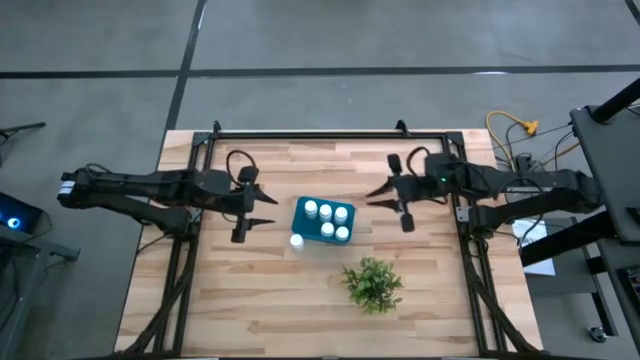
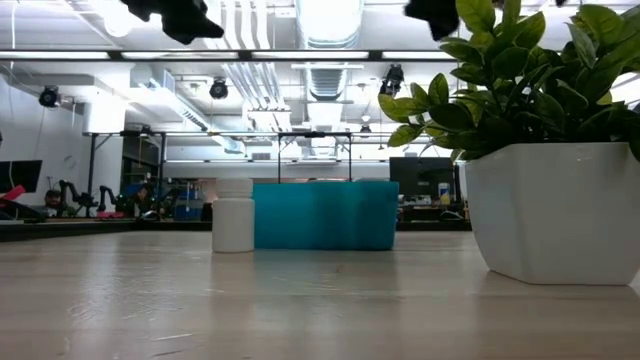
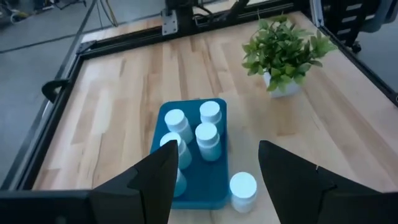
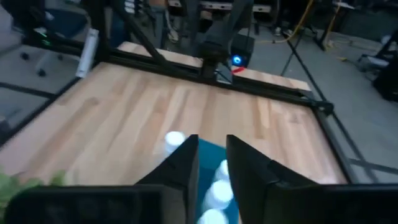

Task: Pick and place pill bottles into a basket
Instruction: Put the white pill bottle in the blue bin

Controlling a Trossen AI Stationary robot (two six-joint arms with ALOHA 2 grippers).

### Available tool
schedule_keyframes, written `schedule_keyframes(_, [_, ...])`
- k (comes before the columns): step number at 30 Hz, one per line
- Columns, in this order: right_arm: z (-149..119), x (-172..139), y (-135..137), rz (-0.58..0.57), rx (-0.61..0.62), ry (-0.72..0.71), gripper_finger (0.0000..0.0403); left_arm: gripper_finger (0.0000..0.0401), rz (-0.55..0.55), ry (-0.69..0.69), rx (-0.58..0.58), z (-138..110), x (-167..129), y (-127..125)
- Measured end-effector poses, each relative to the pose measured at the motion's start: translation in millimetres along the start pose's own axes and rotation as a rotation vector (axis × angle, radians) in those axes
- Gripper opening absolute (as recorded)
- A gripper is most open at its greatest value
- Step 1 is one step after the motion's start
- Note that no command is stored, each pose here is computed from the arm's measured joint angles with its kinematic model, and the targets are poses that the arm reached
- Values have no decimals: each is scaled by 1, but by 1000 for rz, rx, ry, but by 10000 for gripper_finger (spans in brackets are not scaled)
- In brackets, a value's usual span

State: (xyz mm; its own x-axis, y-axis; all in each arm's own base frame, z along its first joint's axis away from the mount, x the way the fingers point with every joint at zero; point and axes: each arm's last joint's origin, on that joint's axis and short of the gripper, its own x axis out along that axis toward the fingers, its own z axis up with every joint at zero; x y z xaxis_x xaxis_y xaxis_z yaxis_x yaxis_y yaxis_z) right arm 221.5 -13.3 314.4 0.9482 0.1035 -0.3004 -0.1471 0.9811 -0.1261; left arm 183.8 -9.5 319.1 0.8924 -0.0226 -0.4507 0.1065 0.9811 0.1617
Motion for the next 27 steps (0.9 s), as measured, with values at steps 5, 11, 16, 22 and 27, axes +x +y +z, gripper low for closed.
schedule_keyframes(5, [-26, -16, 8, 9, 43, -13, 23, 206, 5, -23, 4, -8, 0, -1])
schedule_keyframes(11, [-58, -32, 17, -14, 18, -77, 9, 206, 6, -28, 4, -16, -1, -3])
schedule_keyframes(16, [-88, -39, 24, -22, 44, -113, 8, 206, 8, -35, 1, -16, -2, -2])
schedule_keyframes(22, [-123, -45, 32, -29, 64, -178, 8, 206, 6, -11, -4, -17, 3, -3])
schedule_keyframes(27, [-143, -51, 37, -32, 74, -209, 8, 206, -1, 32, -5, -20, 13, -3])
